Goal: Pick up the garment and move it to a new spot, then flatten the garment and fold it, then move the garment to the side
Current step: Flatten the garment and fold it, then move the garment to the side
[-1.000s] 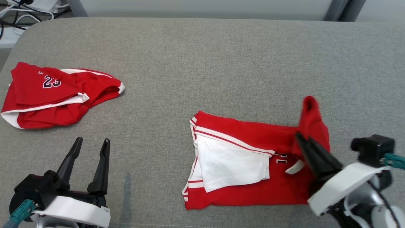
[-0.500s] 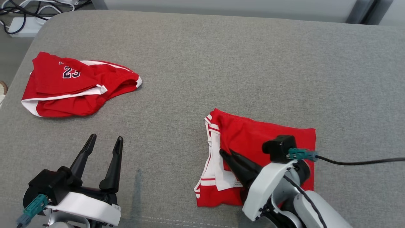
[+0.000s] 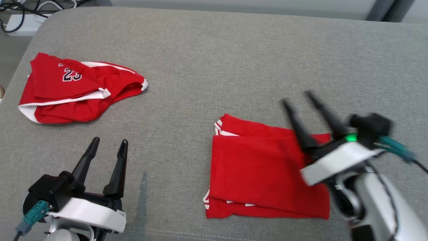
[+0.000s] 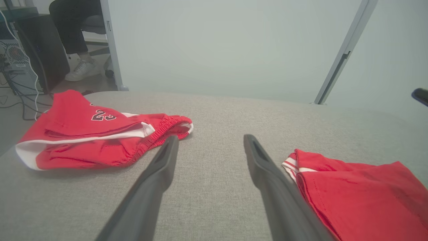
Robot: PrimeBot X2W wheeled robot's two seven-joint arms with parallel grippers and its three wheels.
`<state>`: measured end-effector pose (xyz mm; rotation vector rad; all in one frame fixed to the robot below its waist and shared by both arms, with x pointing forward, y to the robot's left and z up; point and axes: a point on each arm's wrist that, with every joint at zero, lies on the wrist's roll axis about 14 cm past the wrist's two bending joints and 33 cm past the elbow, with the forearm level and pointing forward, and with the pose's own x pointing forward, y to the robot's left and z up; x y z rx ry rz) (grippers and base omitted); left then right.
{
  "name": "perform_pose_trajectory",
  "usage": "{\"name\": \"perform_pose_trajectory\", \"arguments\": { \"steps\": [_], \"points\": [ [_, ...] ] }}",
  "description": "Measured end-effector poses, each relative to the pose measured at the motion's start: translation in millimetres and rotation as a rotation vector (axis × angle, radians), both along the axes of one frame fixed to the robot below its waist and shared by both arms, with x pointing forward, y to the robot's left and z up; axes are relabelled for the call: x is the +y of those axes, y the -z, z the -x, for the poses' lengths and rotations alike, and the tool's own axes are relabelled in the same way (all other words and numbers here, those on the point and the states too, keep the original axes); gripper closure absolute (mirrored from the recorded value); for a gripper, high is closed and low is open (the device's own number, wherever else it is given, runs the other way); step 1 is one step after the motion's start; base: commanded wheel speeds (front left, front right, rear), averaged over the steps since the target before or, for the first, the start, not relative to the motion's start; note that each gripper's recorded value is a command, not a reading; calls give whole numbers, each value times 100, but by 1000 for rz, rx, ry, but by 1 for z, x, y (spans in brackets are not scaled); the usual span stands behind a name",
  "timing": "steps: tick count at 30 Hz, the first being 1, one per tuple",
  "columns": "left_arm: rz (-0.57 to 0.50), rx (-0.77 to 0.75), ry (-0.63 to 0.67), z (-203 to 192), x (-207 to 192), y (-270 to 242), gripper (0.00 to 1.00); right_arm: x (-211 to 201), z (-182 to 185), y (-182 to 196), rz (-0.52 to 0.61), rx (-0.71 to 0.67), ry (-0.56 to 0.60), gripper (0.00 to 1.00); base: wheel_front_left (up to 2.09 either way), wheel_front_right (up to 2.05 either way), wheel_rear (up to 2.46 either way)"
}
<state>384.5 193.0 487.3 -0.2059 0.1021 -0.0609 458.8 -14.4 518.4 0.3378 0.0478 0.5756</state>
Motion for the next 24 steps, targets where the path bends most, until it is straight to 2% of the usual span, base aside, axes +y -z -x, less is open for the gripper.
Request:
{"name": "perform_pose_trajectory", "arguments": {
  "steps": [5,10,16,24],
  "points": [
    [-7,-31,2,-7,-1,-9,0,-86,2,-4,149,-144,228,0,0,0,0],
    [-5,-63,-2,-12,-2,-19,0,-129,30,23,228,-98,340,0,0,0,0],
    [-18,-71,-3,-11,0,-22,0,-146,63,65,236,48,395,0,0,0,0],
    [-15,-68,-10,-8,1,-23,0,-147,70,72,212,77,408,0,0,0,0]
  ]
}}
